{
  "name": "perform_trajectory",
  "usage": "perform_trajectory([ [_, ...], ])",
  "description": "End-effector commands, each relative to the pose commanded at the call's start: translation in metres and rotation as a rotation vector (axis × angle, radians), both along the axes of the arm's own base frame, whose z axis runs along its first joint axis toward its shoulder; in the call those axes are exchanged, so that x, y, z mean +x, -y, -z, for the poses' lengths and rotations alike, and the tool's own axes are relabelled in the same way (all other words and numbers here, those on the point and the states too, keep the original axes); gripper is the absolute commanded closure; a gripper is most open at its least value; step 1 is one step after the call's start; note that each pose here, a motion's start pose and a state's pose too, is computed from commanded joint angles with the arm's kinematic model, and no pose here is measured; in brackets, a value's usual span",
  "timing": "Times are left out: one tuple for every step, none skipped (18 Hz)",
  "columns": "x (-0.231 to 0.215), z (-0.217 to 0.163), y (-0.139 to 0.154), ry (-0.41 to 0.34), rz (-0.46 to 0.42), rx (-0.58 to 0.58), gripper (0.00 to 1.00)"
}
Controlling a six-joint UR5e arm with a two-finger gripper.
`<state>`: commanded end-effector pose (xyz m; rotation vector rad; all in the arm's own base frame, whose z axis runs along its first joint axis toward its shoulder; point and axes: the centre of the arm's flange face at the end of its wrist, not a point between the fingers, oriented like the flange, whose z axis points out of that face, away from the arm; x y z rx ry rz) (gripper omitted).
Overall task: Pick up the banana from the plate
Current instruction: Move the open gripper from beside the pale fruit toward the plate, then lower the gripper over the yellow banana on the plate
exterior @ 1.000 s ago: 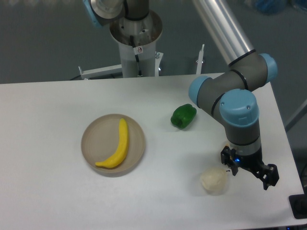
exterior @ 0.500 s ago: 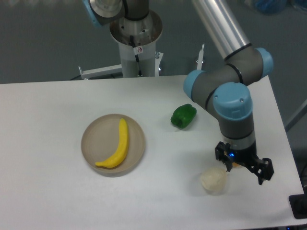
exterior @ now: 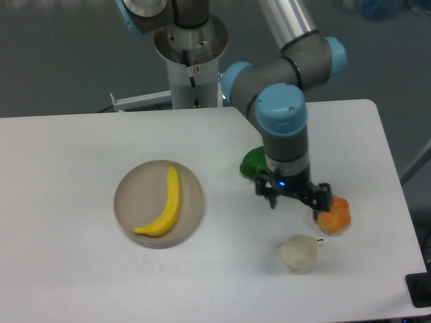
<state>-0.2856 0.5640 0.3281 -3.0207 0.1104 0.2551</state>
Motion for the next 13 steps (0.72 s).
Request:
perform_trajectory([
  [0.011, 0.003, -0.003, 0.021, -0.017, 0.003, 0.0],
  [0.024, 0.008, -0.005, 0.041, -0.035, 0.005, 0.0],
  [0.038, 0.013, -0.004, 0.062, -0.045, 0.013, 0.0],
  [0.043, 0.015, -0.002, 0.077, -0.052, 0.018, 0.0],
  [0.051, 0.017, -0.004, 0.094, -0.042, 0.023, 0.0],
  [0.063, 0.021, -0.006, 0.105, -0.027, 0.019, 0.0],
  [0.072, 0.029, -0.004, 0.115, -0.022, 0.007, 0.0],
  [0.082, 0.035, -0.003, 0.124, -0.019, -0.003, 0.0],
  [0.091, 0.041, -0.001, 0.134, -0.018, -0.011, 0.0],
  [0.098, 0.048, -0.002, 0.146, -0.018, -0.015, 0.0],
  [0.104, 0.051, -0.005, 0.15, -0.025, -0.004, 0.0],
  [0.112, 0.053, -0.01, 0.147, -0.029, 0.009, 0.0],
  [0.121, 0.059, -0.012, 0.147, -0.031, 0.012, 0.0],
])
